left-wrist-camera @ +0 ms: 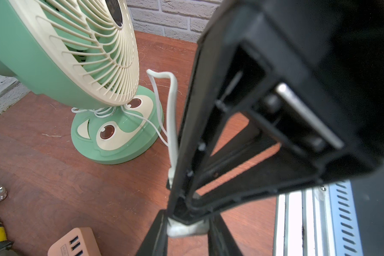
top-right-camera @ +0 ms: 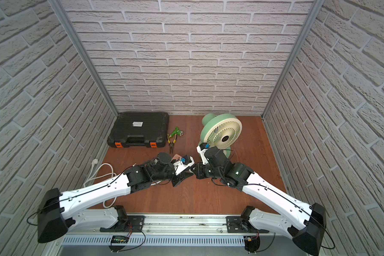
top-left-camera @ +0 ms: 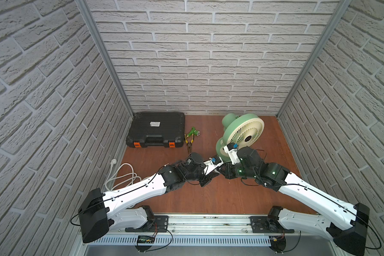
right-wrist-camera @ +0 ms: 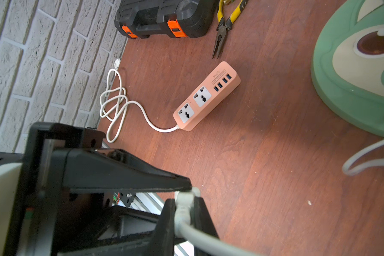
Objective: Plug the desk fan into the power strip
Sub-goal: Pick up the plug from the center of the board, then adjust the socket at the center of the board.
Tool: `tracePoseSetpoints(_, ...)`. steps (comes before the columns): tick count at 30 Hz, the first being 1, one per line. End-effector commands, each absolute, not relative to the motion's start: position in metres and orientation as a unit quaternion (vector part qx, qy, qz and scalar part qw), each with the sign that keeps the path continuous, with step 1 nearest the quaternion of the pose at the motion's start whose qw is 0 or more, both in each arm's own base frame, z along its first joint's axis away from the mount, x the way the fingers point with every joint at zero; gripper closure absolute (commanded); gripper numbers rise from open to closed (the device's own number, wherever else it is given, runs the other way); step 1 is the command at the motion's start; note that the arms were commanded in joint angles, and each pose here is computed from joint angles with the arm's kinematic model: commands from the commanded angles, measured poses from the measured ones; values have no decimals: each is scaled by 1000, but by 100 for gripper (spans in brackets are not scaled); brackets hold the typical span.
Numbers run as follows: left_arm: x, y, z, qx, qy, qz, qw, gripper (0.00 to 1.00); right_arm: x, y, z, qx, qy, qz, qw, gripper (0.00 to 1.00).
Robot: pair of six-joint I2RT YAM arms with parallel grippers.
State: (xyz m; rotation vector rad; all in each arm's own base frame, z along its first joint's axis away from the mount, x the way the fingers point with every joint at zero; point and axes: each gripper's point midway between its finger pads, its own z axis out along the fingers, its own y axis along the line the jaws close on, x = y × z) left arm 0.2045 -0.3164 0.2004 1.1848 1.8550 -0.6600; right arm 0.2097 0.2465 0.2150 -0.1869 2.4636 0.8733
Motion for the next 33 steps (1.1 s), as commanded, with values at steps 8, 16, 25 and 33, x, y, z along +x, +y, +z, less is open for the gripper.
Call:
tracePoseSetpoints(8,218,-307,230,431,722,-247,483,38,216,244,235,-57,895,330,293,97)
tracePoseSetpoints(16,245,-260,260,285,734,-226,573,2,230,211,221,18,920,243,306,97)
tracePoseSetpoints(25,294,-167,206,24,846,-142,513,2,243,200,205,36,906,171,387,97)
tracePoseSetpoints(33,295,-147,188,-41,845,-165,507,2,246,219,192,37,902,115,414,97)
